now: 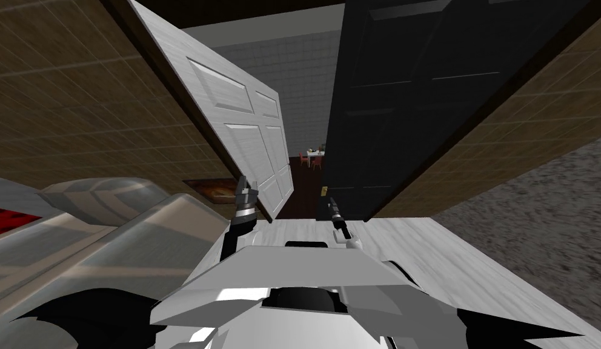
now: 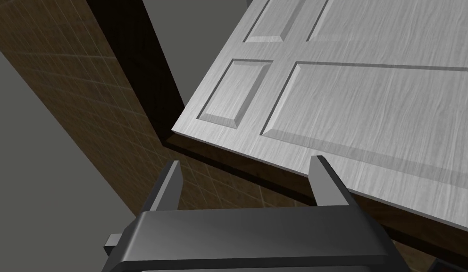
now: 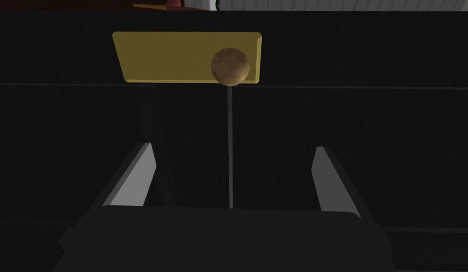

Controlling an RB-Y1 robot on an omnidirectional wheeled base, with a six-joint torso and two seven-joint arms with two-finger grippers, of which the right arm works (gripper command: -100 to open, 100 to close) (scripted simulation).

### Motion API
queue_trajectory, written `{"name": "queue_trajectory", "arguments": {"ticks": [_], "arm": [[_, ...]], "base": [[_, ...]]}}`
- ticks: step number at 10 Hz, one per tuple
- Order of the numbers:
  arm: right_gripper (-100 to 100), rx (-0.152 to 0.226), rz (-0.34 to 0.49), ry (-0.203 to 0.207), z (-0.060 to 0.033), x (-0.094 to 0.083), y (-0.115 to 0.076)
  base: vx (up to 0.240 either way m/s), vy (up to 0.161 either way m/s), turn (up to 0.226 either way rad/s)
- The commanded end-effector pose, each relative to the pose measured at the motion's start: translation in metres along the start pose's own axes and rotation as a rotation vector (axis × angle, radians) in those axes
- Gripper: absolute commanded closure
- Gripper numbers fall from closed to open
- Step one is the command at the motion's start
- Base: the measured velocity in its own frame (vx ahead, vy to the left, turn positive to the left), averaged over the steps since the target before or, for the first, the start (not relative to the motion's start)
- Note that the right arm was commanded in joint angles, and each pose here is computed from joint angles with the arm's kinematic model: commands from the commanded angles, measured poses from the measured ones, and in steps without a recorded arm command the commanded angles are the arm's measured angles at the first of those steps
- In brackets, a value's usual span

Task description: Push the door open

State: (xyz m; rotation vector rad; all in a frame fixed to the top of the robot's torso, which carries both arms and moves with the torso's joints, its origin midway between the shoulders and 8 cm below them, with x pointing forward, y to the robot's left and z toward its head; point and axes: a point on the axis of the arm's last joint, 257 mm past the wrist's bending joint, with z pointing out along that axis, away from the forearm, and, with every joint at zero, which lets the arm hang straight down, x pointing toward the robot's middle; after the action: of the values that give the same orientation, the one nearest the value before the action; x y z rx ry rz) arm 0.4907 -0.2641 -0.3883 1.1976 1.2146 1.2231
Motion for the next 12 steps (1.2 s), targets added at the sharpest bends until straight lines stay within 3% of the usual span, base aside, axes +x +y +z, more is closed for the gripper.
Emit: {"name": "queue_trajectory", "arguments": {"ticks": [1,10,11,12], "arm": [[-100,0.0,0.0,-0.004,-0.0008,-0.0009,-0.0005],[-100,0.0,0.003,-0.022,-0.0048,-0.005,-0.003],[100,0.0,0.003,-0.022,-0.0048,-0.005,-0.003],[100,0.0,0.003,-0.022,-0.0048,-0.005,-0.003]], "base": [[0.094,-0.004,0.022],[0.179,-0.008,0.023],[-0.013,0.001,0.003],[-0.024,0.0,0.006]]}}
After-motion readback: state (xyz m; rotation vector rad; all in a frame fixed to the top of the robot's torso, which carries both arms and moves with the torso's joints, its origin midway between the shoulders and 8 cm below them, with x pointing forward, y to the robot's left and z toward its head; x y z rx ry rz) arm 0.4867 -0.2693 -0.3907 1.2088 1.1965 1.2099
